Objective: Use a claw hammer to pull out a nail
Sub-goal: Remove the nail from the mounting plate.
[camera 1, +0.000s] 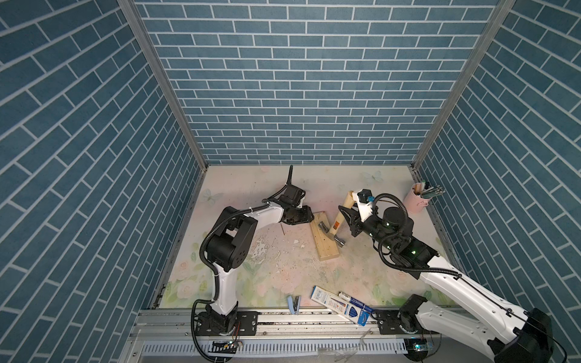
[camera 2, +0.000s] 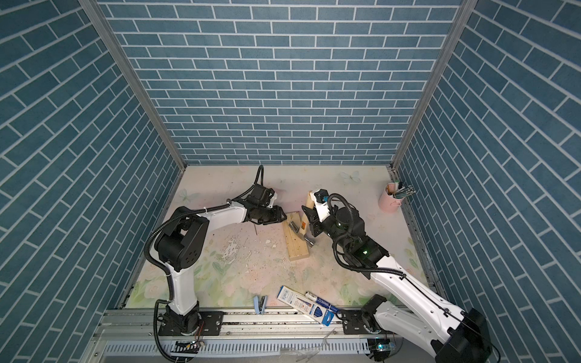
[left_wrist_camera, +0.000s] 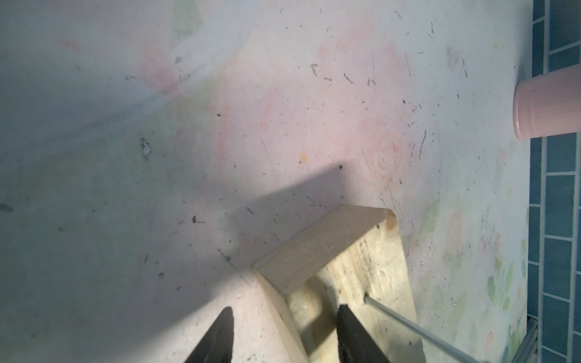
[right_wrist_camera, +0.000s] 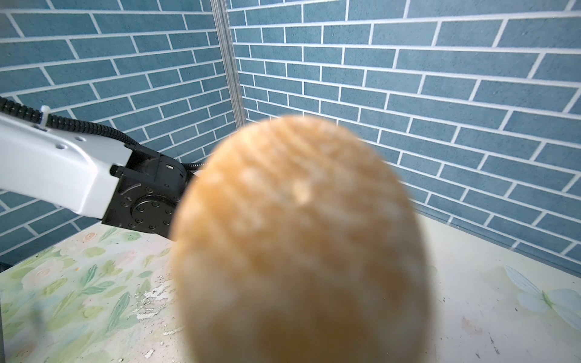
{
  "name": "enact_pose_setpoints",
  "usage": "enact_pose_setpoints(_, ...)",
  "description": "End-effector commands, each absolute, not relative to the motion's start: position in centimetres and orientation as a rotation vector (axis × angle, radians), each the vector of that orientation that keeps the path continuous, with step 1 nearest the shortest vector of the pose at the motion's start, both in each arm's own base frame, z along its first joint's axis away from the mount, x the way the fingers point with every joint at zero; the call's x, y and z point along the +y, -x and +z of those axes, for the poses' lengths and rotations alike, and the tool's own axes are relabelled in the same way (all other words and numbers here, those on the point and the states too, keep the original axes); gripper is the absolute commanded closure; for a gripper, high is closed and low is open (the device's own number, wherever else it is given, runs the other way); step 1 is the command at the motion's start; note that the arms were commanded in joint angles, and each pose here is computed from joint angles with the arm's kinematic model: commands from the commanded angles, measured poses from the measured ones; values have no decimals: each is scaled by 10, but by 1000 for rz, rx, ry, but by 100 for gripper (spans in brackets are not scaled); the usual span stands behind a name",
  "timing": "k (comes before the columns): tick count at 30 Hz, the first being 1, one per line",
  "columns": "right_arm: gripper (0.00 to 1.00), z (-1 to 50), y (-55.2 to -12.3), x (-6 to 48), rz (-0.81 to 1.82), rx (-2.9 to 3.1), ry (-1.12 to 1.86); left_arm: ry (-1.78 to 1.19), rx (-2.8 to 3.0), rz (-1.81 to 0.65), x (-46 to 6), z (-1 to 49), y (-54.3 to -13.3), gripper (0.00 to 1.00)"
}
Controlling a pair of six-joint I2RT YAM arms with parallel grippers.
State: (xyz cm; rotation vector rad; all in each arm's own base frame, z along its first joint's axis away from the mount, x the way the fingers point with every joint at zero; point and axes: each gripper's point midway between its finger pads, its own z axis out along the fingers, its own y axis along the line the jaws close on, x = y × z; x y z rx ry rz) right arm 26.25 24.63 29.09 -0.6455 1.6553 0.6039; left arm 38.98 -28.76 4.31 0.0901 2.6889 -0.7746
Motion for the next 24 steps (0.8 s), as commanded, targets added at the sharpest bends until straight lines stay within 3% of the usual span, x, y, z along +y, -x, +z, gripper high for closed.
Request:
enact_pose_setpoints(1,100,251,-255,246,637,1795,653,-19,2930,-557,-250,-14,-348,47)
enact_pose_setpoints(24,100,233,-240,241,681,1795,661,-6,2949,-542,-246,-19,-341,48)
